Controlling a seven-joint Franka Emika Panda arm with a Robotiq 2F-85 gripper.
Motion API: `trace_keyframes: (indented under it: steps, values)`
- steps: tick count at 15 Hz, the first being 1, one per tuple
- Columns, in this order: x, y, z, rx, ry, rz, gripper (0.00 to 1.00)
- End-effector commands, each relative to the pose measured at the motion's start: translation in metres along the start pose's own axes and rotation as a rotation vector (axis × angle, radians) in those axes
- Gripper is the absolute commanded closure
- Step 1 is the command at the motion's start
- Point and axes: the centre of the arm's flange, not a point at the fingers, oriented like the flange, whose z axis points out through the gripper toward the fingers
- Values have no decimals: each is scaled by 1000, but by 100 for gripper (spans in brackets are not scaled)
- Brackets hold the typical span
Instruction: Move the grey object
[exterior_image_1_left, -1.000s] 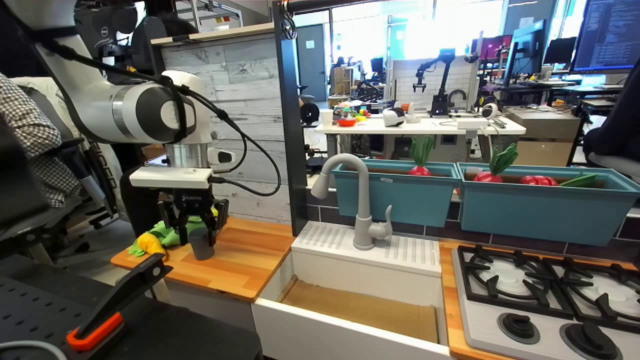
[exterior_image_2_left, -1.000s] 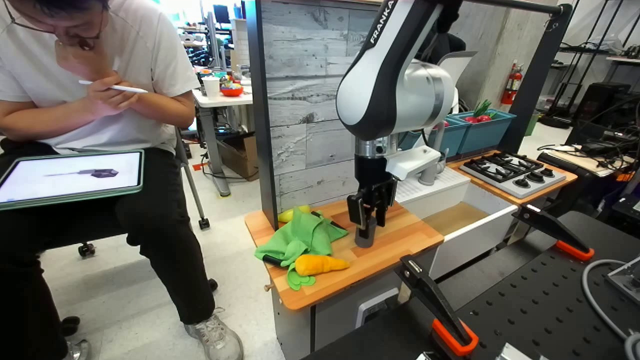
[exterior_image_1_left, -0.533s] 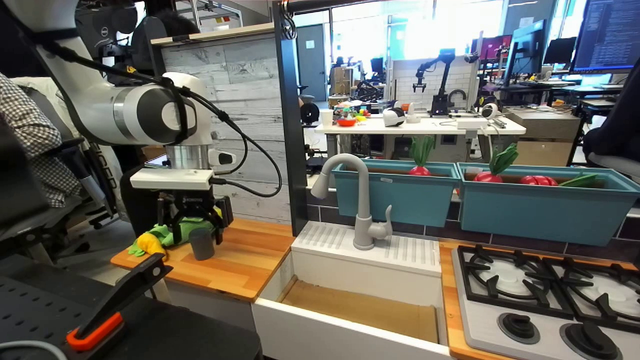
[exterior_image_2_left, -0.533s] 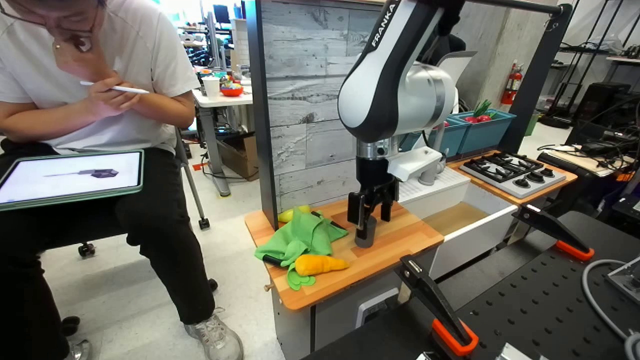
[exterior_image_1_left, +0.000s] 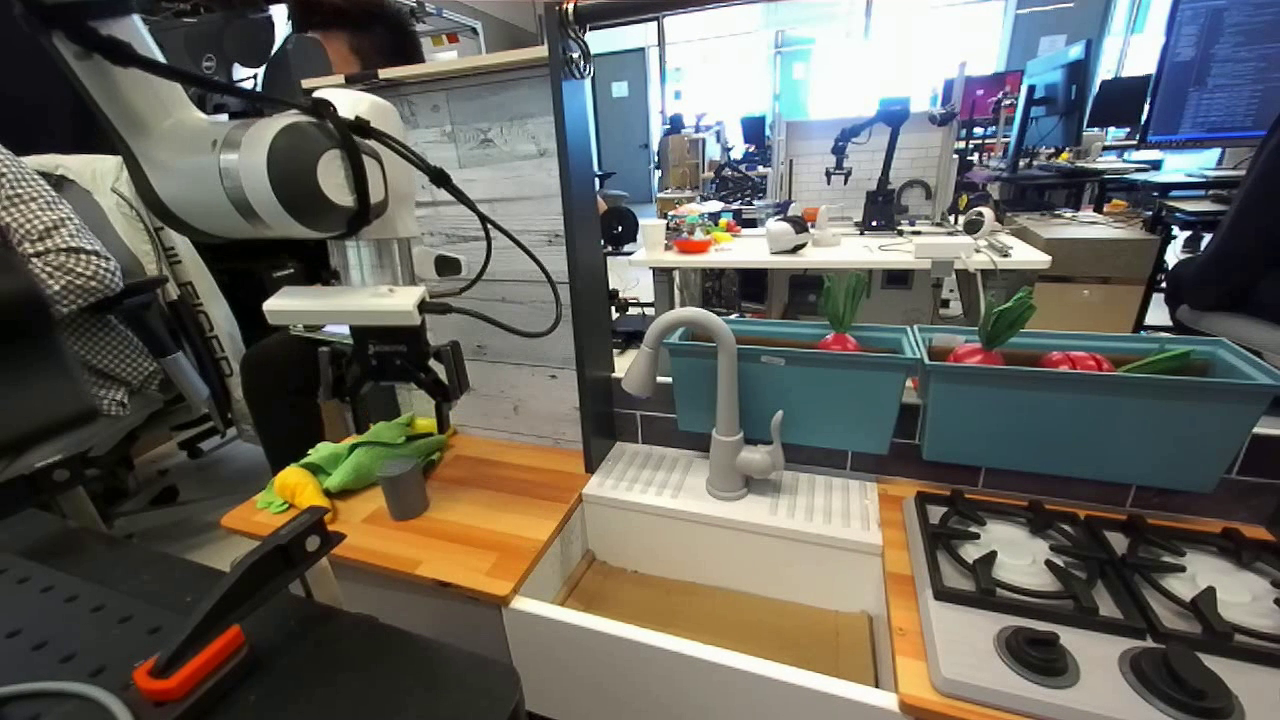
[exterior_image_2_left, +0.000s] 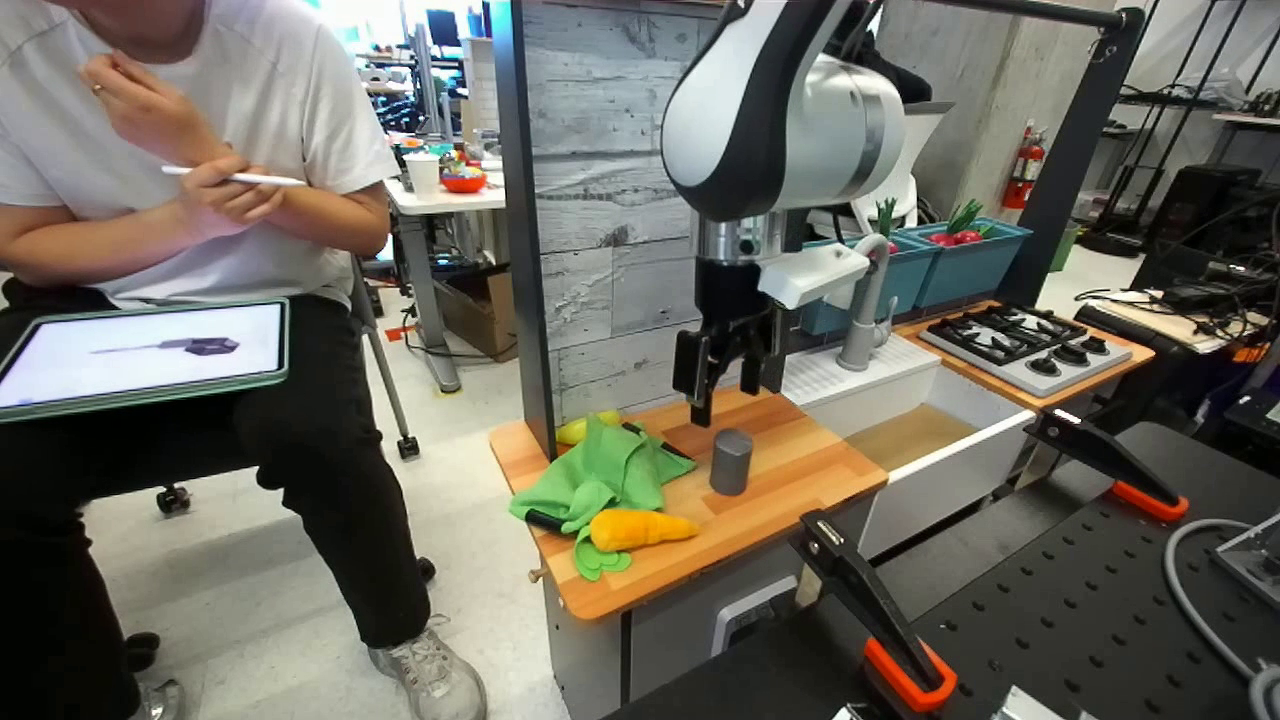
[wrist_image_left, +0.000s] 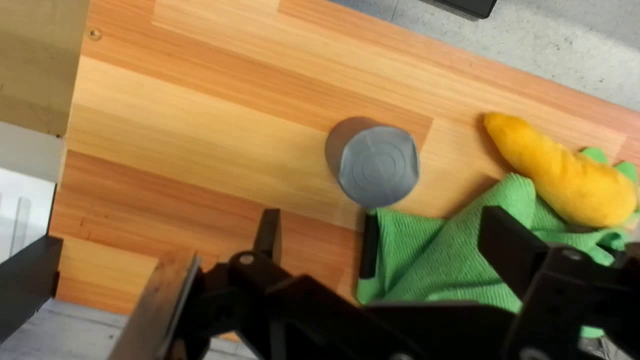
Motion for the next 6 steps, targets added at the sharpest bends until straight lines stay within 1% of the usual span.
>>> trace_keyframes:
  steps: [1,2,4,6]
  values:
    - [-9,-8,-45,15,39,-30,0]
    - [5,-4,-23,-3,31,-10,0]
    - [3,-7,-36,-3,44,-19,0]
    - [0,-7,-37,-3,41,-20,0]
